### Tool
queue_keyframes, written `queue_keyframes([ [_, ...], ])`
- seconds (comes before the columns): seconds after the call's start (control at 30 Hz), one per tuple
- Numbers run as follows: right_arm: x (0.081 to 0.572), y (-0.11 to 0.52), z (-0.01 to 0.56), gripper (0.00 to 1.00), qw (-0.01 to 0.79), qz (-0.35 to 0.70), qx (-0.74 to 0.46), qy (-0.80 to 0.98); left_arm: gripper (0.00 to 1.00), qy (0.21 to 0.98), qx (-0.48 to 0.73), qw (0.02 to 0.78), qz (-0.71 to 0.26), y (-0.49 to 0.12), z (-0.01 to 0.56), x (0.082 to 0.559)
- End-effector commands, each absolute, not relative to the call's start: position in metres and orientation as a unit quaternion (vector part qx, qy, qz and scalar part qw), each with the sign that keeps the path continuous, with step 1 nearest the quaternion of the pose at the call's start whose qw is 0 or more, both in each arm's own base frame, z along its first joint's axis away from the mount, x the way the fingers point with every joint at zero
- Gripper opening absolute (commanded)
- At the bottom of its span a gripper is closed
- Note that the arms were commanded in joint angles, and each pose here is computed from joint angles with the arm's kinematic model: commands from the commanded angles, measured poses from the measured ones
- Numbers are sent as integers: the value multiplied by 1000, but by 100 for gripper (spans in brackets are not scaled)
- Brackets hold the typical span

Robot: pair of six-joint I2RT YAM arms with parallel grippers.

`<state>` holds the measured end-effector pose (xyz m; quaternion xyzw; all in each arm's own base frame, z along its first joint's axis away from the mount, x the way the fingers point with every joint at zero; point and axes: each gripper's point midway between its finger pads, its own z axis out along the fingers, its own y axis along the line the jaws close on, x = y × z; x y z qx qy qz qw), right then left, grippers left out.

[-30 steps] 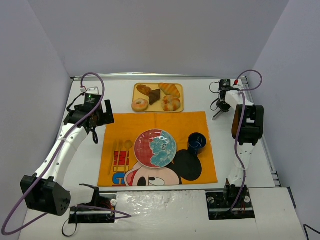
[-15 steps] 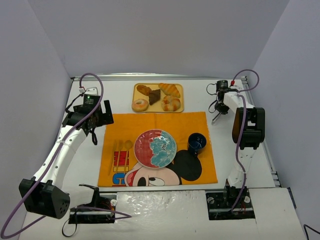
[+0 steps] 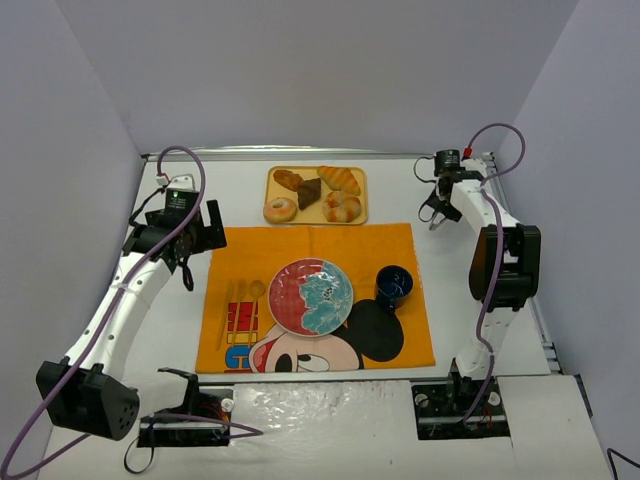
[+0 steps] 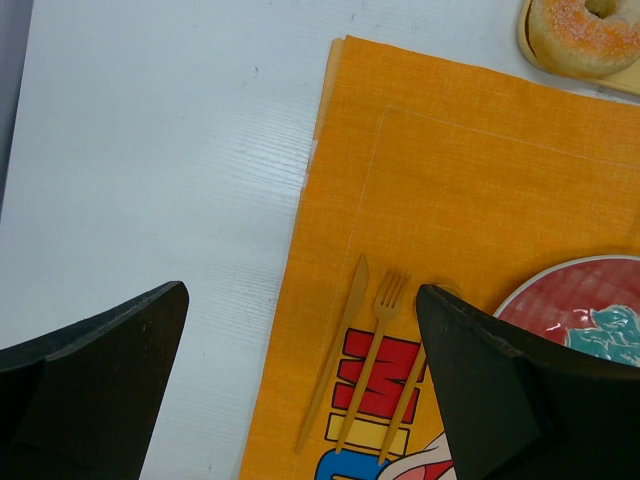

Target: Place the bread

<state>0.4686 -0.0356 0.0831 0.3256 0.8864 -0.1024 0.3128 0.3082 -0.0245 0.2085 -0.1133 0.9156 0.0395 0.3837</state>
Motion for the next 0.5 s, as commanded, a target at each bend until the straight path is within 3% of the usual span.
queue_keyframes([
  [0.0, 465, -39, 121, 48, 347, -100, 327, 873, 97, 900, -122, 417, 39, -19, 231, 312],
  [0.47, 463, -32, 150, 51, 369, -81, 314, 871, 97, 899, -123, 419, 37, -20, 234, 313],
])
